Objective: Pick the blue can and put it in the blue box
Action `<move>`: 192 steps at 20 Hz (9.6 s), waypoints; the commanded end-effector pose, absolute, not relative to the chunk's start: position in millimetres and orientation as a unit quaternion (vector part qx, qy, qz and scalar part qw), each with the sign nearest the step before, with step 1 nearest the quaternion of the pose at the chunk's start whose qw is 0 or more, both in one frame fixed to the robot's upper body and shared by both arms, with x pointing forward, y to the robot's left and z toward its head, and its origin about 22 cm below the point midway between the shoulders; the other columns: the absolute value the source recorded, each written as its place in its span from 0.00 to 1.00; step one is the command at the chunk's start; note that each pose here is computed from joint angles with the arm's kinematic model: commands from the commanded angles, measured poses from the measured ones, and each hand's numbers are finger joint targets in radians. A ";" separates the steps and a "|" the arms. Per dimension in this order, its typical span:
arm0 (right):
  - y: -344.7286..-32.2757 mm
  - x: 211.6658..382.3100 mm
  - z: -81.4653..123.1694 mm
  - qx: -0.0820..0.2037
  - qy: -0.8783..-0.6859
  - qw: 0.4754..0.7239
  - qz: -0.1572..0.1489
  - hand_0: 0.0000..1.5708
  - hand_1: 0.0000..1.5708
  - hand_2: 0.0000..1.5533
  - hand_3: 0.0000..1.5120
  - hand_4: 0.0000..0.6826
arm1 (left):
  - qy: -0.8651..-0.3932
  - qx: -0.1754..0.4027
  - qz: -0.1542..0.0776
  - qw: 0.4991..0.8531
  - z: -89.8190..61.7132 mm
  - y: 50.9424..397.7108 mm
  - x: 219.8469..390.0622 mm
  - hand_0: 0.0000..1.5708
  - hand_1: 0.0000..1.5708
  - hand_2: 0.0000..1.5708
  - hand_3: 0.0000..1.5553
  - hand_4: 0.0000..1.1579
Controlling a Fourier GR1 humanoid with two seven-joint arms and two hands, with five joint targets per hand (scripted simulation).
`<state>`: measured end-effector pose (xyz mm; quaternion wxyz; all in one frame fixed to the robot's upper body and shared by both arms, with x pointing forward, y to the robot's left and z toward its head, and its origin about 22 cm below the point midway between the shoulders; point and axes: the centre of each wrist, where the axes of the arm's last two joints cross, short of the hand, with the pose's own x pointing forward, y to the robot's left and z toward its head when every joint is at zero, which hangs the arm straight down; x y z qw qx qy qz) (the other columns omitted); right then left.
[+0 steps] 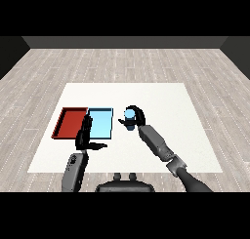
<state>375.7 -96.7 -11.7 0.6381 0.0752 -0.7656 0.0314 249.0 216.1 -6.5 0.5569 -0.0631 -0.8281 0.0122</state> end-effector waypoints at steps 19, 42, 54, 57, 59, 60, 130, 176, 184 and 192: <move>-121.2 339.9 21.7 0.104 -0.812 0.572 0.053 0.91 0.91 0.93 0.93 0.97 | -0.798 -0.101 -0.040 0.593 -3.6 134.8 276.4 0.00 0.00 0.00 0.00 0.00; -80.8 319.5 43.3 0.145 -0.811 0.561 0.075 0.89 0.89 0.93 0.93 0.99 | -0.757 -0.117 -0.055 0.640 -30.3 115.6 311.2 0.00 0.00 0.00 0.00 0.00; -76.2 302.1 58.2 0.154 -0.812 0.554 0.103 0.91 0.91 0.92 0.92 0.91 | -0.757 -0.129 -0.065 0.637 -17.1 86.0 307.1 0.00 0.00 0.00 0.00 0.00; -76.0 314.3 39.3 0.155 -0.813 0.552 0.105 0.90 0.90 0.93 0.92 0.92 | -0.756 -0.135 -0.073 0.636 -18.4 90.3 312.8 0.00 0.00 0.00 0.00 0.00; -57.0 303.6 54.9 0.149 -0.817 0.543 0.126 0.89 0.89 0.93 0.92 0.90 | -0.755 -0.151 -0.063 0.634 -39.1 87.0 304.0 0.00 0.00 0.00 0.00 0.00; -64.6 308.5 49.4 0.155 -0.815 0.544 0.129 0.89 0.89 0.93 0.92 0.91 | -0.768 -0.145 -0.065 0.621 -37.0 90.2 304.3 0.00 0.00 0.00 0.00 0.00; -216.8 250.9 74.2 0.153 -0.841 0.517 -0.040 0.00 0.00 0.00 0.00 0.00 | -0.754 0.055 -0.071 0.651 -39.0 157.4 323.0 1.00 1.00 1.00 0.96 0.98; -257.0 261.6 24.4 0.109 -0.822 0.550 -0.101 0.00 0.00 0.00 0.00 0.00 | -0.453 0.328 -0.077 0.825 -89.9 255.0 350.0 0.00 0.00 0.00 0.00 0.00; -258.2 256.4 33.2 0.116 -0.825 0.543 -0.104 0.00 0.00 0.00 0.00 0.00 | -0.712 0.281 0.011 0.643 -52.0 234.4 374.3 0.00 0.00 0.00 0.00 0.00; -253.2 262.0 44.8 0.099 -0.819 0.560 -0.071 0.00 0.00 0.00 0.00 0.00 | -0.837 0.111 0.010 0.536 -50.3 212.3 341.1 0.00 0.00 0.00 0.00 0.00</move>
